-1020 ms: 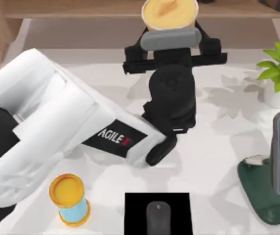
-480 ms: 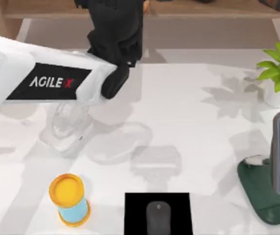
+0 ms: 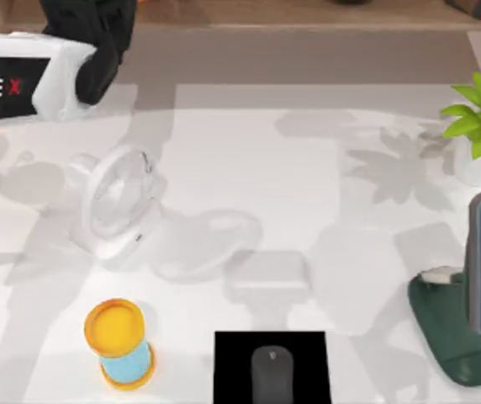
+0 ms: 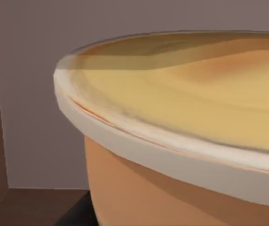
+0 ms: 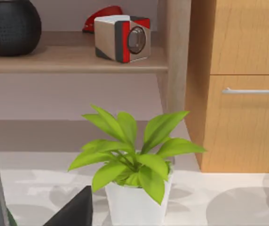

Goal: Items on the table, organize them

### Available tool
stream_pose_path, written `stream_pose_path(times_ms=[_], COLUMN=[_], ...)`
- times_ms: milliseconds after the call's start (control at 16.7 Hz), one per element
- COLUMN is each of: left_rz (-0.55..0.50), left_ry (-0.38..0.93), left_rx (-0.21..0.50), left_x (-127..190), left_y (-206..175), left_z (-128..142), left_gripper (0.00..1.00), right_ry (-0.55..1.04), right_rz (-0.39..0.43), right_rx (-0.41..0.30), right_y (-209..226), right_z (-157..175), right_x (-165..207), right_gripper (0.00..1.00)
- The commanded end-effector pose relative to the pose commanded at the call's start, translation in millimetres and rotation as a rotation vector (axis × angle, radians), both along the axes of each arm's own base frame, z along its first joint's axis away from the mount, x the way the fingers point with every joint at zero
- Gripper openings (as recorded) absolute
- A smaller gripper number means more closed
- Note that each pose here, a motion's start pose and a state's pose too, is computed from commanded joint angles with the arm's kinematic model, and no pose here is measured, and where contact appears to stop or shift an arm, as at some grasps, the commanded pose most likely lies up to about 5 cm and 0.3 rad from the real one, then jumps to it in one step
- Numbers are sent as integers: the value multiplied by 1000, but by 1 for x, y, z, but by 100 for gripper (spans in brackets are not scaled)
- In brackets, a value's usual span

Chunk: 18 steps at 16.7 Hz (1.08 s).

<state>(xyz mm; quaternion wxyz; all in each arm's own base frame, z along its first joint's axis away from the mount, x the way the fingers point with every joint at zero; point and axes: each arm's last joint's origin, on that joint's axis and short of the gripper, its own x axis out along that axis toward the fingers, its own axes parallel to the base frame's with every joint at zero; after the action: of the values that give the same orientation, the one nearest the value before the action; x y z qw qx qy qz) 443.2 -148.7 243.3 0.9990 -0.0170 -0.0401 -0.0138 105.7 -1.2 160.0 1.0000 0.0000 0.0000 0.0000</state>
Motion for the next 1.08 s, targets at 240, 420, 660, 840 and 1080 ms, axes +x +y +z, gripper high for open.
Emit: stream_pose_path(times_ms=[240, 420, 660, 840, 1080], left_rz=[1, -4, -6, -4, -4], left_ry=[53, 74, 75, 73, 74], left_rx=[21, 26, 28, 27, 26], left_x=[10, 12, 11, 12, 12], left_y=[28, 32, 30, 31, 32], left_z=[-1, -5, -6, -5, -5], left_gripper=[0, 0, 0, 0, 0], right_ry=[0, 0, 0, 0, 0], right_rz=[0, 0, 0, 0, 0], right_rx=[0, 0, 0, 0, 0], right_y=[0, 0, 0, 0, 0], right_z=[0, 0, 0, 0, 0], right_x=[0, 0, 0, 0, 0], right_gripper=[100, 100, 100, 100, 100])
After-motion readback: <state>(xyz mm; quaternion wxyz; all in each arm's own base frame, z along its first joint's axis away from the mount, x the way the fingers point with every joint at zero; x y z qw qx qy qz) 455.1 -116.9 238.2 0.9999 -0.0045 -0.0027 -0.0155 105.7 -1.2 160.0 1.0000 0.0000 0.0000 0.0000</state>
